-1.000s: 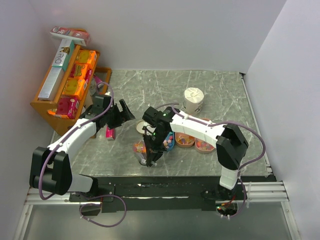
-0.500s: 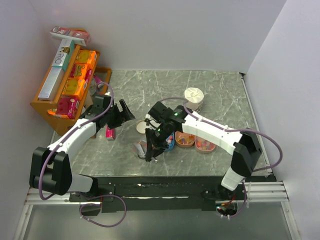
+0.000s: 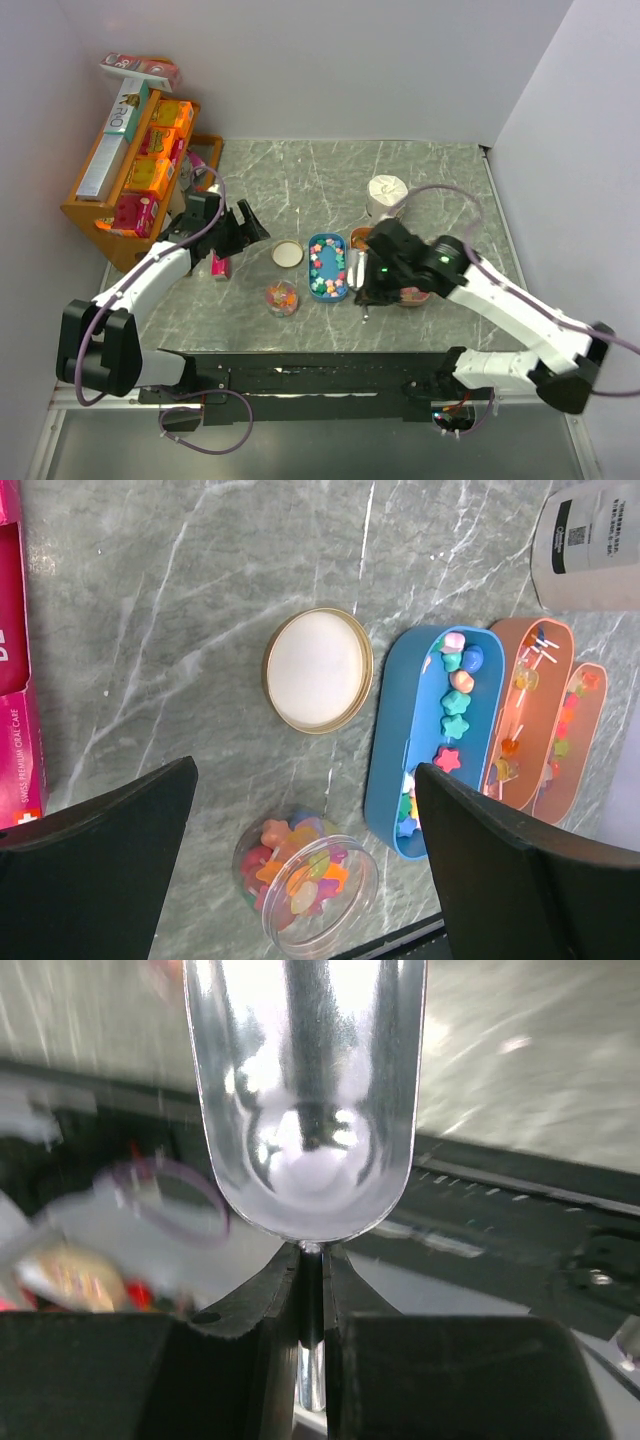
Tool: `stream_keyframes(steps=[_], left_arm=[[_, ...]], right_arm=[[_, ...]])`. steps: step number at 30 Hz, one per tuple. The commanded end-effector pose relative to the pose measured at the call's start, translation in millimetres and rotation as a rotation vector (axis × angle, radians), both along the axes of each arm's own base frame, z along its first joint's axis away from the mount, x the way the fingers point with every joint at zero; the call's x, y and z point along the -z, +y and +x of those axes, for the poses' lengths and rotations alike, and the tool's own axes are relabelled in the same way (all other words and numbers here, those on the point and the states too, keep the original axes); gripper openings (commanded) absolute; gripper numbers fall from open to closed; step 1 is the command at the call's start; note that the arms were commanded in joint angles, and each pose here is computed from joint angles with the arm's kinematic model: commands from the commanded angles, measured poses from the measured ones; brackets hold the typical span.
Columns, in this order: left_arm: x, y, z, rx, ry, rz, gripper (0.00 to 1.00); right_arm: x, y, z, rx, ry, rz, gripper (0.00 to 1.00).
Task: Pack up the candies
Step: Place the spatula at the center of the board.
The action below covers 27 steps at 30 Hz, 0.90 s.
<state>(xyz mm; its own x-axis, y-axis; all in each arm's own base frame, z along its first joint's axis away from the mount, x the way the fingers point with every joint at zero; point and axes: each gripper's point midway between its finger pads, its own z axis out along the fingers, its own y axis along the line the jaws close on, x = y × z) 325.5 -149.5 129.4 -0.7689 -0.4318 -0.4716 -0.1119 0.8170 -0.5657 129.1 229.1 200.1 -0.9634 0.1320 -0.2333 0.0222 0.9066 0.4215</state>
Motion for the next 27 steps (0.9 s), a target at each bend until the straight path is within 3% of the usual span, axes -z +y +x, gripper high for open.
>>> stream_keyframes(steps=[1, 5, 13, 20, 27], left_arm=[[-18.6, -4.2, 4.9, 0.008, -0.082, -0.045, 0.96], [-24.7, -4.6, 4.0, 0.016, -0.111, -0.048, 0.96], [-30.7, 5.5, 5.3, -0.009, -0.155, 0.011, 0.96], [-21.6, -1.2, 6.5, -0.018, -0.087, -0.029, 0.97], [-9.5, 7.6, 3.9, -0.084, 0.001, 0.004, 0.97]], right_arm=[[-2.9, -69.4, 23.8, 0.297, -0.125, -0.120, 0.00], [-9.1, -122.8, 29.0, 0.443, -0.198, -0.181, 0.00], [-1.6, -222.2, 40.6, 0.638, -0.226, -0.476, 0.04], [22.3, -257.1, 74.4, 0.802, -0.212, -0.433, 0.06], [76.6, -294.4, 78.4, 0.956, -0.069, -0.418, 0.03]])
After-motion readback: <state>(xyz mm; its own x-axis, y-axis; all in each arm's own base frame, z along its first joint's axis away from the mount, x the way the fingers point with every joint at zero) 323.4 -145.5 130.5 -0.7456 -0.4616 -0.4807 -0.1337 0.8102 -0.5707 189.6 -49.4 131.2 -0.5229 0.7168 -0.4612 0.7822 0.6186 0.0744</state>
